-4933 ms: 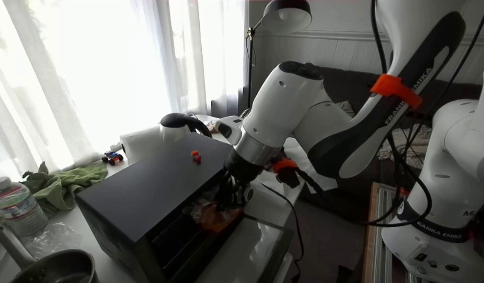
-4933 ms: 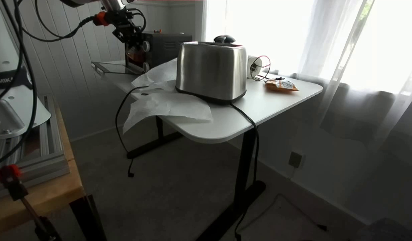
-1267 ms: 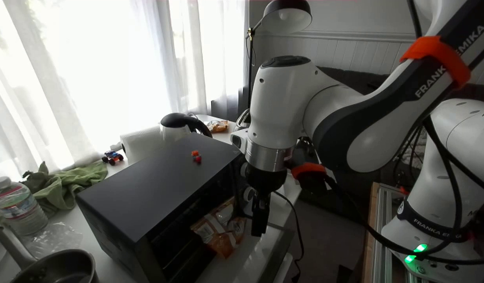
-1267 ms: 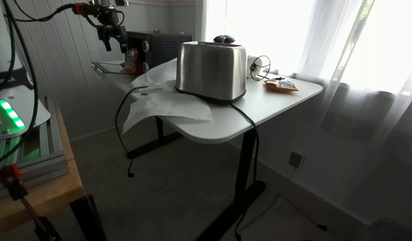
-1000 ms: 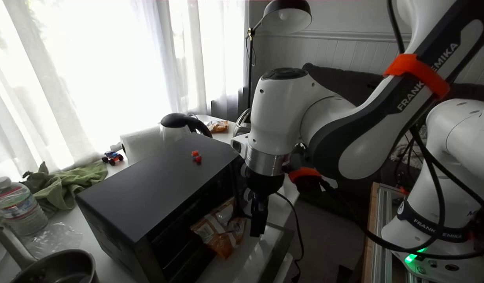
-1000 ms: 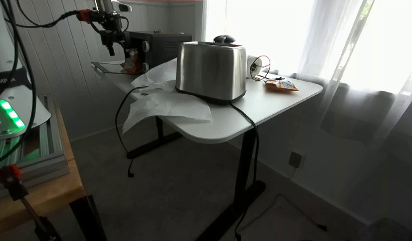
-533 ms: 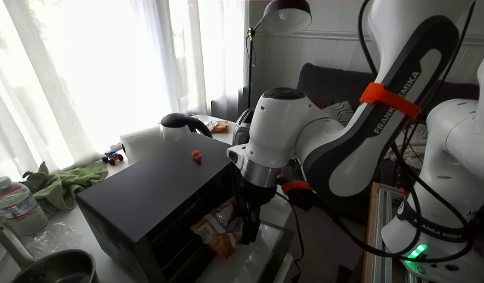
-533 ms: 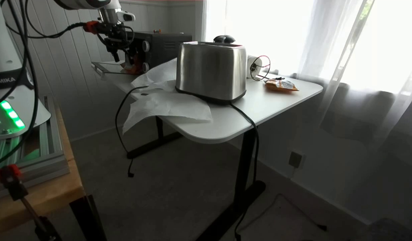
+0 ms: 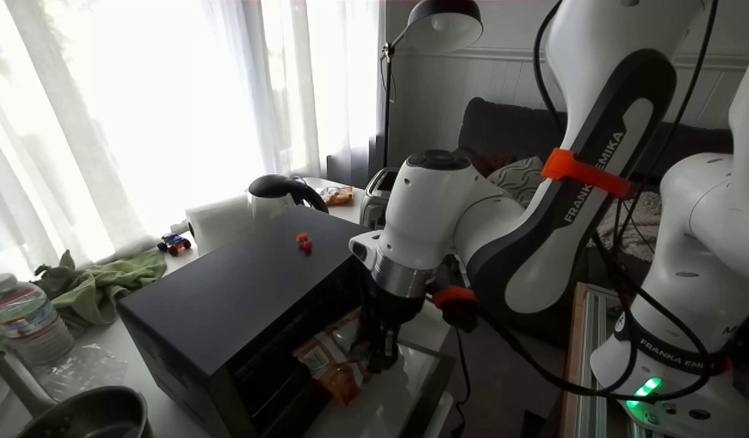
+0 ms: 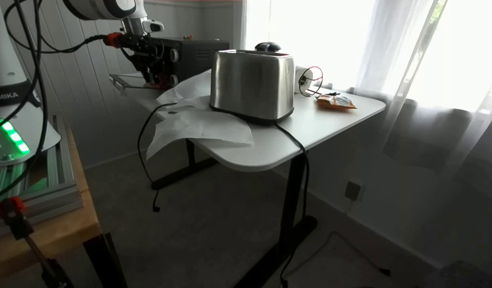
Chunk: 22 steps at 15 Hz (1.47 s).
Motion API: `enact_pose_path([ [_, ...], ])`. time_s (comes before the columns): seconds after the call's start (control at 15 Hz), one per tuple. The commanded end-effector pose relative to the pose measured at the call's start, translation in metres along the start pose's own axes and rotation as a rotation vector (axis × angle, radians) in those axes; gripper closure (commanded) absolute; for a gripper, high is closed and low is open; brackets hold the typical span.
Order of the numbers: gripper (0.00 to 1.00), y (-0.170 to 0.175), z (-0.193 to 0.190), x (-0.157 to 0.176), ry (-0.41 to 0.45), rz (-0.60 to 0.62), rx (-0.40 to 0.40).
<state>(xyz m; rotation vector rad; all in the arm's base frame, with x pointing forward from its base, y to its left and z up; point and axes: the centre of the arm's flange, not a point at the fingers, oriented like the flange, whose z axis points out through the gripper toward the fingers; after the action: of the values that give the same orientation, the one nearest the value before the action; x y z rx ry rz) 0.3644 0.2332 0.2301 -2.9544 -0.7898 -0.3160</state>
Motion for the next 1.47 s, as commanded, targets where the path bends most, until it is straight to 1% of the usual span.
enact_pose_path([
  [0.0, 0.87, 0.004, 0.007, 0.002, 0.025, -0.028, -0.007],
  [0.07, 0.95, 0.005, 0.007, 0.002, 0.028, -0.032, -0.009],
  [0.13, 0.99, 0.005, 0.007, 0.002, 0.032, -0.036, -0.012],
  [0.2, 1.0, 0.006, 0.007, 0.002, 0.035, -0.043, -0.013],
  [0.47, 1.0, 0.007, 0.0, 0.002, 0.074, -0.074, -0.036],
  [0.87, 1.0, 0.008, -0.024, 0.001, 0.195, -0.158, -0.082],
  [1.13, 1.0, 0.005, -0.041, -0.003, 0.261, -0.201, -0.089],
  [1.4, 1.0, 0.001, -0.059, 0.001, 0.329, -0.233, -0.093],
])
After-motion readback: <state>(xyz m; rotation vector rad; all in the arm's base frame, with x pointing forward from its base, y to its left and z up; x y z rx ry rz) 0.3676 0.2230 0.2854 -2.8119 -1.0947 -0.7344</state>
